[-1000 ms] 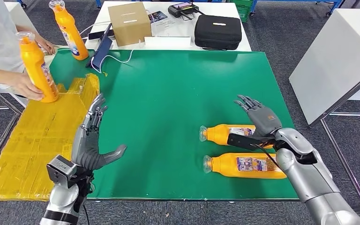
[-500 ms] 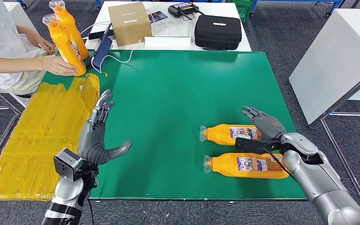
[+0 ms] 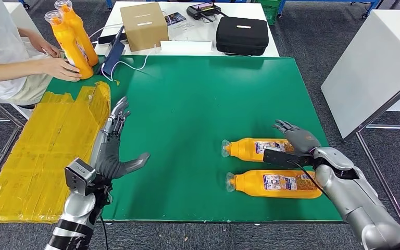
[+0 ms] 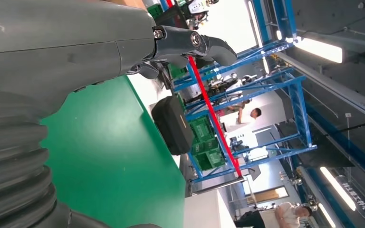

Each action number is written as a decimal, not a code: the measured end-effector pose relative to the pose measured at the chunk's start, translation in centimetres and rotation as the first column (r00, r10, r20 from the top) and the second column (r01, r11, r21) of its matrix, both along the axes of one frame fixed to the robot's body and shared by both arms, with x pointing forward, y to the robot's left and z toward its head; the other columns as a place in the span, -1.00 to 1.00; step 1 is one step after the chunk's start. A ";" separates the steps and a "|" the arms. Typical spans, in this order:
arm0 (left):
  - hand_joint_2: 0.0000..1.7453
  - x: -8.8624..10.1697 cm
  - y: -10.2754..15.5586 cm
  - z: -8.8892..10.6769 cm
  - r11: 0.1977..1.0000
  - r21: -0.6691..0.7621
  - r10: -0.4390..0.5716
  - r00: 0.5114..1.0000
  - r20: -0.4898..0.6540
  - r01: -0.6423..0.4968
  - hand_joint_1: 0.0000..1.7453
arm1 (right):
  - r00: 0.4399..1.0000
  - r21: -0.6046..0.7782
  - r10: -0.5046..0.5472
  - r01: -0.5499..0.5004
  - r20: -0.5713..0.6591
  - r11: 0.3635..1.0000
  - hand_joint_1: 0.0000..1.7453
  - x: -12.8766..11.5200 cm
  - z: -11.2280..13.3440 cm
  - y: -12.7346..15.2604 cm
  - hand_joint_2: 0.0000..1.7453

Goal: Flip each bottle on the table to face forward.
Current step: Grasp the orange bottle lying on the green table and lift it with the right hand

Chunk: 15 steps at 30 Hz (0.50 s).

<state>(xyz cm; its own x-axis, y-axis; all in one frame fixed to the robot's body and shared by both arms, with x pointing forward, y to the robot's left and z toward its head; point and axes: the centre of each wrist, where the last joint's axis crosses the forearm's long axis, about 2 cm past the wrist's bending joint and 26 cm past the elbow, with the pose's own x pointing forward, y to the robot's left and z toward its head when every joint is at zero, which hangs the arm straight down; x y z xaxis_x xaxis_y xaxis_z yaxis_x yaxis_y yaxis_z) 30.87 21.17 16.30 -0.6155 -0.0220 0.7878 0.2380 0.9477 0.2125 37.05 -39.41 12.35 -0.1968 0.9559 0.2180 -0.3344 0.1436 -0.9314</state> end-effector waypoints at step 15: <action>1.00 0.7 -0.4 -0.4 1.000 -0.005 -0.012 0.999 -0.037 0.011 -1.00 | 0.996 -0.056 -0.039 0.035 -0.078 0.998 -0.04 0.9 -2.0 1.1 1.00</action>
<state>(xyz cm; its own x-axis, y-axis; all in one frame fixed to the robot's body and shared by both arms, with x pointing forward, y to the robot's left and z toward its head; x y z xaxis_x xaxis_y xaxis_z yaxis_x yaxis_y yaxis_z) 31.60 20.78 15.86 -0.5861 -0.0112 0.8102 0.2566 0.9459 0.1987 37.94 -38.34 10.38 -0.1455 0.9731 0.1785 -0.4031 0.1065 -0.9089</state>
